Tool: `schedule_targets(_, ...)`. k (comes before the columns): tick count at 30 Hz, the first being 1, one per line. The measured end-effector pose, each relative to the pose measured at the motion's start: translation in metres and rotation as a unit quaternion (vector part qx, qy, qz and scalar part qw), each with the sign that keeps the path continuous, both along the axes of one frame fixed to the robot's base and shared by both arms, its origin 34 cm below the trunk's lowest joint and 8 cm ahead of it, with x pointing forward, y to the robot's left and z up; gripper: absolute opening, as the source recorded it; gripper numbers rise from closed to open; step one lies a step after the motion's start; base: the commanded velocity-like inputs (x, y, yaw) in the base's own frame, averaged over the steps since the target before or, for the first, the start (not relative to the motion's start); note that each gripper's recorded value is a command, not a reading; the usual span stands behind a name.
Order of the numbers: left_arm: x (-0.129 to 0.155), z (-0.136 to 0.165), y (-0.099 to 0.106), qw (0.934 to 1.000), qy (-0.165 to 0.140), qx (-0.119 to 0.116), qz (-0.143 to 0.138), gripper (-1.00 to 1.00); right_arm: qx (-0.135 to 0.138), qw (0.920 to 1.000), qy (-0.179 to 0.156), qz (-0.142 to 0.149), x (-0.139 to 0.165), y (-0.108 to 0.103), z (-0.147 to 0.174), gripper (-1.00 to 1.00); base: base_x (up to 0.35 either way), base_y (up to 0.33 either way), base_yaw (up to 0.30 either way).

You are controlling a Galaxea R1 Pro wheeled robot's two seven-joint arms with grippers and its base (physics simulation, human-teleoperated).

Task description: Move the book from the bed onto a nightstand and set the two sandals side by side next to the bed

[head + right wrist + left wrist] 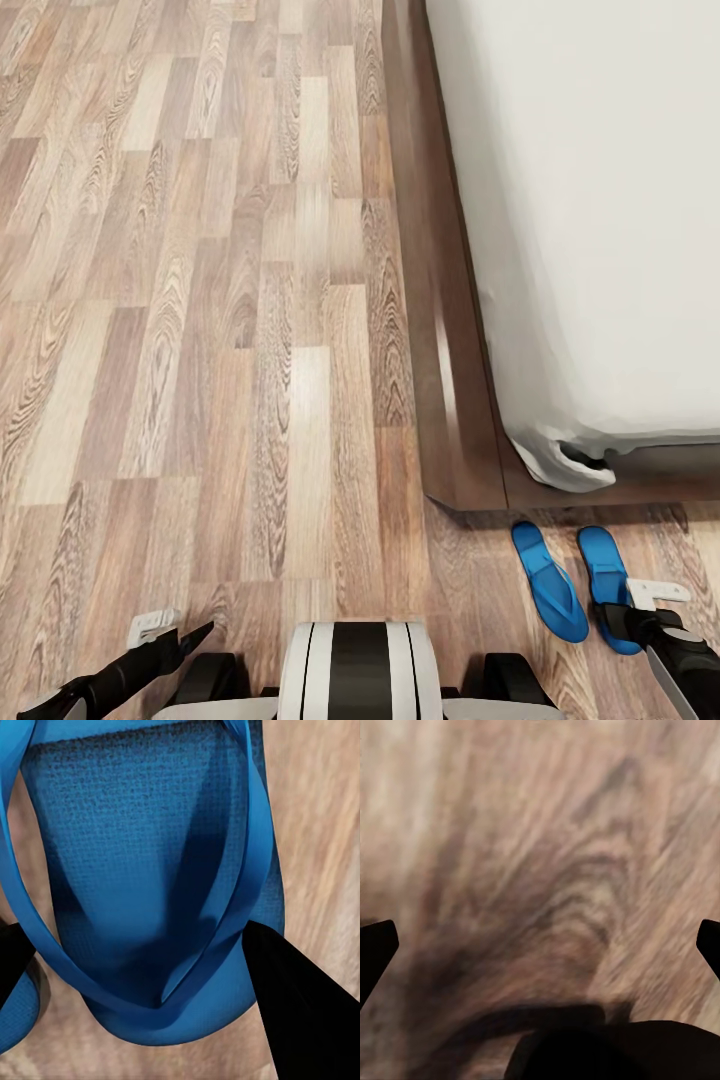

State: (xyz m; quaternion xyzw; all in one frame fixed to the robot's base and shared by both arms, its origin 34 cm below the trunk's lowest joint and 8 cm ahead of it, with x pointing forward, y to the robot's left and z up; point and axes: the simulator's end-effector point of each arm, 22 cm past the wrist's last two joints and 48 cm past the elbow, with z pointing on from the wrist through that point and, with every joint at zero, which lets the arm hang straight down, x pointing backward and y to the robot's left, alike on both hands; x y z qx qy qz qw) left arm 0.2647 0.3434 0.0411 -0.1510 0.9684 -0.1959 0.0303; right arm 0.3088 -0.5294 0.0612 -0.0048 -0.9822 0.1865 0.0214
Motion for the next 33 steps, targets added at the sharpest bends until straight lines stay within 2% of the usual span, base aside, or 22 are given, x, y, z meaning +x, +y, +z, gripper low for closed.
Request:
schedule_targets(29, 0.0, 0.0001, -0.0003, 1.0, 0.0, -0.001, 0.0, 1.0, 0.0, 1.0, 0.0, 0.0, 0.0, 0.0, 0.0, -1.0, 0.026, 0.0, 0.0)
schedule_targets(33, -0.0074, -0.0032, -0.0006, 1.0, 0.008, -0.001, 0.0, 1.0, 0.0, 1.0, 0.008, 0.0, -0.007, 0.0, -0.004, -1.0, 0.0, 0.0, 0.0)
